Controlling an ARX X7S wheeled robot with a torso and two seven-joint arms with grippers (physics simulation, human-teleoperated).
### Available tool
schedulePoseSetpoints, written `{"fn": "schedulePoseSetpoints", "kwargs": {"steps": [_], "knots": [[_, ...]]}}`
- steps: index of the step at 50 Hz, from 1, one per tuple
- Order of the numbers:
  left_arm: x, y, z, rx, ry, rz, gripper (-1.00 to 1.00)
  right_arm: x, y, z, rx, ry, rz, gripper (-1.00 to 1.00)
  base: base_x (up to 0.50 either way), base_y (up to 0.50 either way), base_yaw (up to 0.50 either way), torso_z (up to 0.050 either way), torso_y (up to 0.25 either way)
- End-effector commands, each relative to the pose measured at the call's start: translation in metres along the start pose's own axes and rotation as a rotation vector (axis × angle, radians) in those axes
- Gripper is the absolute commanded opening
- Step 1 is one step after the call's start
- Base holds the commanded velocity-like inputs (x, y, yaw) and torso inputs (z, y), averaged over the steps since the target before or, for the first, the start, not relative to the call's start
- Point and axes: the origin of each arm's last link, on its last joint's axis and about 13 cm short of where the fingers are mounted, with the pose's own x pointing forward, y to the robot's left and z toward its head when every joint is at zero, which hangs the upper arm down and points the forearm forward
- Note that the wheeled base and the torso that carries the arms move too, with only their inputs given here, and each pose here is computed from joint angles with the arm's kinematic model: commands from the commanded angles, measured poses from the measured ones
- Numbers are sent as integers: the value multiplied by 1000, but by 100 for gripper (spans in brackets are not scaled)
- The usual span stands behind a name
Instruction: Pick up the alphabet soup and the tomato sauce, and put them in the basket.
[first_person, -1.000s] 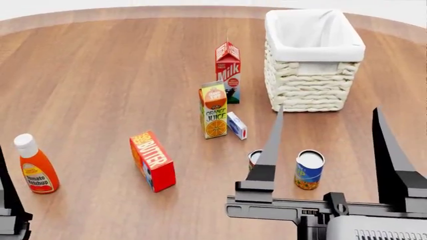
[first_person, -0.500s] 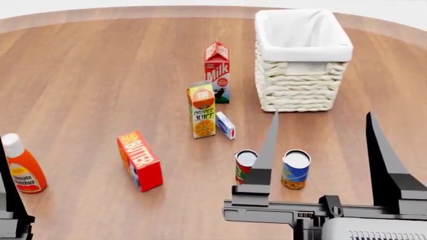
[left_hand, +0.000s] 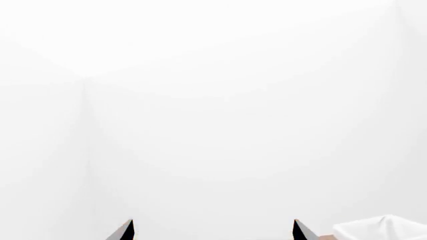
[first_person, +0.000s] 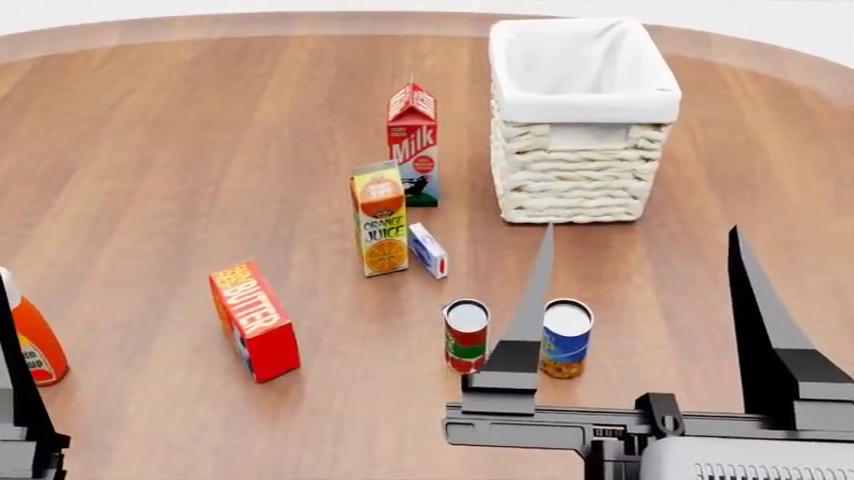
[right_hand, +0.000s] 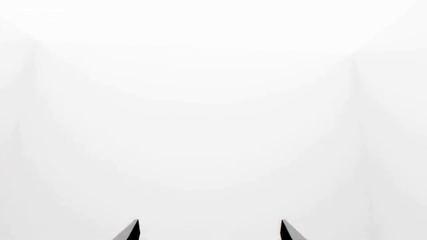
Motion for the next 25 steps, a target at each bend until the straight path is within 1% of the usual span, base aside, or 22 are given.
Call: {"fn": "schedulePoseSetpoints", "kwargs": {"steps": [1, 5, 12, 16, 18, 20, 21, 22, 23, 25], "knots": [[0, 0, 0, 2, 0, -3, 100, -3, 0, -4, 1, 1, 3, 100, 0, -94, 0, 0, 0], [-1, 0, -1, 0, 3, -2, 100, 1, 0, 2, 0, 4, 5, 100, 0, -96, 0, 0, 0], [-1, -1, -1, 1, 4, -3, 100, 0, 0, 0, 0, 8, 5, 100, 0, -101, 0, 0, 0], [-1, -1, -1, 4, 4, -5, 100, -5, 0, -6, 1, 9, 6, 100, 0, -129, 0, 0, 0], [-1, -1, 0, 5, 3, -5, 100, -5, 1, -6, 0, 9, 7, 100, 0, -129, 0, 0, 0], [-1, -1, -1, 7, 4, -5, 100, 0, 0, 1, 1, 10, 6, 100, 0, -131, 0, 0, 0], [-1, -1, -1, 5, 4, -5, 100, -4, 1, -5, 0, 11, 7, 100, 0, -129, 0, 0, 0], [-1, -1, -1, 6, 4, -5, 100, -2, 1, -2, 1, 11, 7, 100, 0, -133, 0, 0, 0], [-1, -1, -1, 6, 5, -5, 100, -4, 1, -5, 0, 11, 8, 100, 0, -141, 0, 0, 0], [-2, -1, -2, 4, 6, -5, 100, 0, 1, 1, 1, 11, 7, 100, 0, -135, 0, 0, 0]]}}
